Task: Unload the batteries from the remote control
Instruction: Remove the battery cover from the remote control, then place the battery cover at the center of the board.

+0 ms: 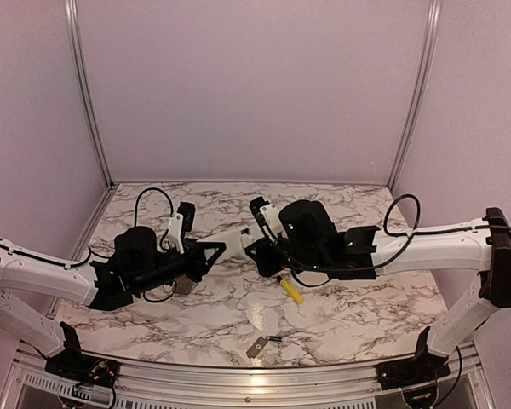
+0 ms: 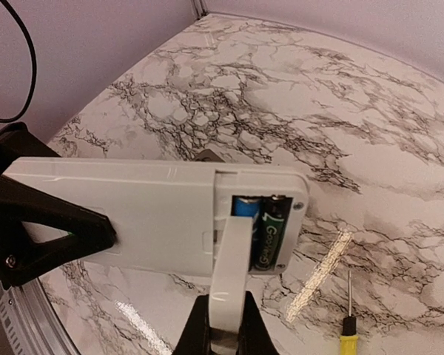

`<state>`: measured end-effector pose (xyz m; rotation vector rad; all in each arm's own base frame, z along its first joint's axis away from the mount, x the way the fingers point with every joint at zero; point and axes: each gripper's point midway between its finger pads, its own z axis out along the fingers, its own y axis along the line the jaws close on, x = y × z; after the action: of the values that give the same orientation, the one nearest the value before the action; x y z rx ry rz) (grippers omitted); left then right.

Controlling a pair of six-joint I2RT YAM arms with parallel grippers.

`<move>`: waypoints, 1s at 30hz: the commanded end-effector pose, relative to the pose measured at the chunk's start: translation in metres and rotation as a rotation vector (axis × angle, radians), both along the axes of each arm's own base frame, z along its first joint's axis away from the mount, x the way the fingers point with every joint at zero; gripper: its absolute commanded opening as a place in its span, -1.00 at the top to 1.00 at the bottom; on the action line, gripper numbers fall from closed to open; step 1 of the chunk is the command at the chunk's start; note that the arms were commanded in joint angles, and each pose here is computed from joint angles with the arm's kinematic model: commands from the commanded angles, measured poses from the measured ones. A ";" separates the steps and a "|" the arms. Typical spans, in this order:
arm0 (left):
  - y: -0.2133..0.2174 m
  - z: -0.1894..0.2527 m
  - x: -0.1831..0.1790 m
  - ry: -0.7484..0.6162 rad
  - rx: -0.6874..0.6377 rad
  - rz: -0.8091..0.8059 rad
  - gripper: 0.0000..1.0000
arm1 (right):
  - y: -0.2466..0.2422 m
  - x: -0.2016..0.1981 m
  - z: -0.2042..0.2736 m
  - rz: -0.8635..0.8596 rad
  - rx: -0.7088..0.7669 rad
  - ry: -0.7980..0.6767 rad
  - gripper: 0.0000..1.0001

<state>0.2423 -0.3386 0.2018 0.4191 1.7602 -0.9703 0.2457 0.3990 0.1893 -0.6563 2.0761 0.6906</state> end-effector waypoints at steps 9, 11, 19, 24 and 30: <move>-0.006 0.030 -0.003 -0.064 -0.056 -0.026 1.00 | -0.043 0.007 0.013 -0.146 -0.055 -0.048 1.00; -0.008 0.029 -0.004 -0.064 -0.055 -0.037 1.00 | -0.057 0.009 0.006 -0.195 -0.097 -0.051 1.00; -0.012 0.031 -0.010 -0.053 -0.070 -0.074 1.00 | -0.121 0.011 -0.030 -0.382 -0.279 -0.038 1.00; -0.007 0.031 -0.011 -0.056 -0.070 -0.065 1.00 | -0.157 0.010 -0.055 -0.478 -0.386 -0.008 1.00; -0.006 0.026 -0.010 -0.049 -0.073 -0.057 1.00 | -0.183 0.009 -0.083 -0.535 -0.498 0.024 1.00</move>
<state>0.2339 -0.3435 0.2088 0.4659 1.7355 -1.0111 0.2536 0.2409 0.1194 -0.3683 2.2895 0.0085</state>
